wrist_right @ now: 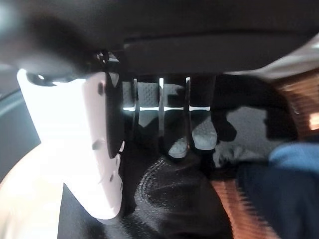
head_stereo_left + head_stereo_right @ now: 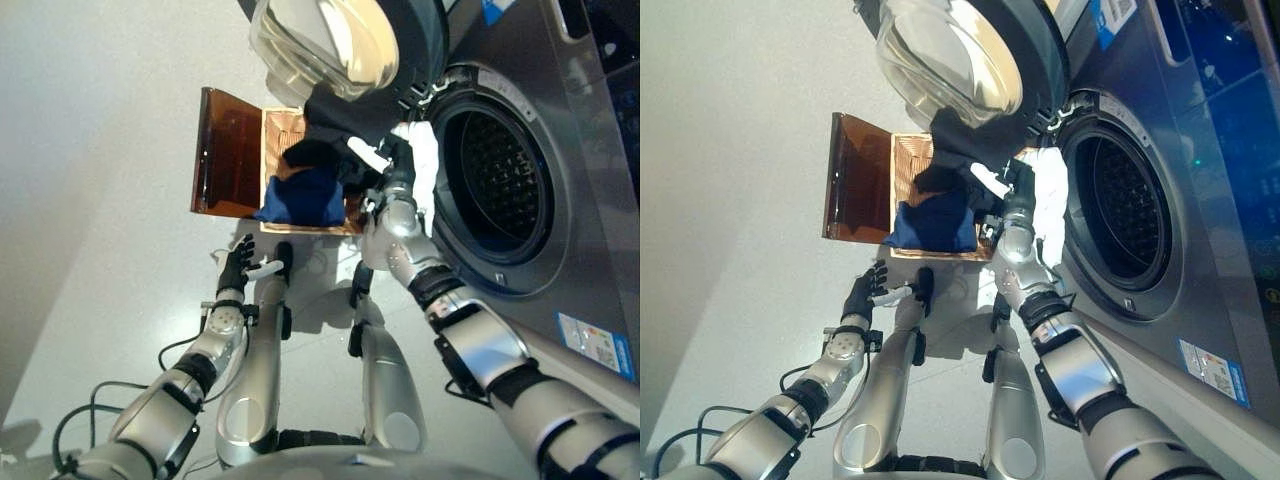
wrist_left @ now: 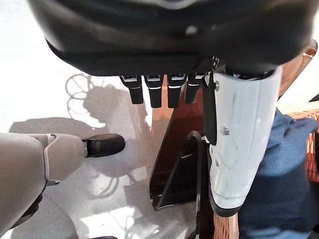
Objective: Pick up the clothes and place them into the washing machine
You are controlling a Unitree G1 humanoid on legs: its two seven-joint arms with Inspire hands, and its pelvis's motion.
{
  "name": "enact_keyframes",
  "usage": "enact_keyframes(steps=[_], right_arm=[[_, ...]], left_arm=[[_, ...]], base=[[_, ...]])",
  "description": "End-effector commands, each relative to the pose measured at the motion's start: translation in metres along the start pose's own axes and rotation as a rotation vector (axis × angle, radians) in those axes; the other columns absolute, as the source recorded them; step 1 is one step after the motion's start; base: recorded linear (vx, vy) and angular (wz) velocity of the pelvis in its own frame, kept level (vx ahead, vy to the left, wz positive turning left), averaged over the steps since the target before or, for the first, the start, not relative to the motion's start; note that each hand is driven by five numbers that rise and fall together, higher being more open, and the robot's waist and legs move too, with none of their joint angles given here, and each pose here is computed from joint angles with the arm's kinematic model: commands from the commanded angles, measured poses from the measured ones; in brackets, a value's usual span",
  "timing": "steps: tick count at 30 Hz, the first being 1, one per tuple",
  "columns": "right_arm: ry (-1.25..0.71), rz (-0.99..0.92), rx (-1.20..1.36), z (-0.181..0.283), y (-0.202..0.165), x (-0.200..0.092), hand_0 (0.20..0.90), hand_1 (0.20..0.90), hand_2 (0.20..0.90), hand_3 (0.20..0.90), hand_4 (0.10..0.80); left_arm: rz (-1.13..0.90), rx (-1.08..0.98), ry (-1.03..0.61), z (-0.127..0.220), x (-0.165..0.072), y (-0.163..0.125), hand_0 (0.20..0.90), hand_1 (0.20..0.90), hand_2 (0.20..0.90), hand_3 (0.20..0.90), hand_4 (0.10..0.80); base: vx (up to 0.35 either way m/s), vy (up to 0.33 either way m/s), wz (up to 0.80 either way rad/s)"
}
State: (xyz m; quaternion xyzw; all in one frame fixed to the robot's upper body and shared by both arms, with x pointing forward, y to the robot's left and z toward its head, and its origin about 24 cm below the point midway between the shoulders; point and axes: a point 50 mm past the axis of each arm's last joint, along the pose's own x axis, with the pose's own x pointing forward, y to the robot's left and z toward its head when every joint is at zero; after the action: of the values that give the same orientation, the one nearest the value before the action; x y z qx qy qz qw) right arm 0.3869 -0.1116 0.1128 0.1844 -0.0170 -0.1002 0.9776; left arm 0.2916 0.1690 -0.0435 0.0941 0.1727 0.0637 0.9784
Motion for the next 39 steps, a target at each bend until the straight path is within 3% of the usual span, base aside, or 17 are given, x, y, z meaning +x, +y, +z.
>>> enact_keyframes(steps=[1, 10, 19, 24, 34, 39], right_arm=[[-0.19, 0.055, 0.242, 0.042, 0.003, 0.001, 0.2, 0.2, 0.2, 0.2, 0.3], [-0.11, -0.101, 0.746, 0.009, -0.018, -0.009, 0.2, 0.2, 0.2, 0.2, 0.3], [-0.179, -0.298, 0.992, 0.002, -0.056, -0.008, 0.2, 0.2, 0.2, 0.2, 0.3], [-0.226, -0.389, 1.039, 0.004, -0.079, -0.007, 0.2, 0.2, 0.2, 0.2, 0.3], [-0.307, -0.693, 1.03, 0.011, -0.163, -0.009, 0.2, 0.2, 0.2, 0.2, 0.3], [-0.395, -0.757, 1.011, 0.045, -0.199, -0.006, 0.2, 0.2, 0.2, 0.2, 0.3]], left_arm=[[-0.049, -0.018, 0.013, -0.012, -0.01, -0.019, 0.9, 0.9, 0.9, 0.9, 0.8], [-0.096, -0.037, 0.035, -0.011, -0.011, -0.036, 0.9, 0.9, 0.9, 0.9, 0.8], [-0.115, -0.062, 0.073, -0.015, -0.012, -0.044, 0.9, 0.9, 0.9, 0.9, 0.8], [-0.118, -0.064, 0.095, -0.02, -0.013, -0.046, 0.9, 0.9, 0.9, 0.9, 0.8], [-0.105, -0.1, 0.149, -0.032, -0.017, -0.044, 0.9, 0.9, 0.9, 0.9, 0.8], [-0.116, -0.093, 0.151, -0.037, -0.02, -0.041, 0.9, 0.9, 0.9, 0.9, 0.8]], base=[[0.027, 0.015, -0.09], [0.012, 0.008, -0.03], [0.01, 0.014, -0.05], [0.004, 0.017, -0.12], [0.0, 0.009, -0.07], [-0.012, -0.003, -0.06]])
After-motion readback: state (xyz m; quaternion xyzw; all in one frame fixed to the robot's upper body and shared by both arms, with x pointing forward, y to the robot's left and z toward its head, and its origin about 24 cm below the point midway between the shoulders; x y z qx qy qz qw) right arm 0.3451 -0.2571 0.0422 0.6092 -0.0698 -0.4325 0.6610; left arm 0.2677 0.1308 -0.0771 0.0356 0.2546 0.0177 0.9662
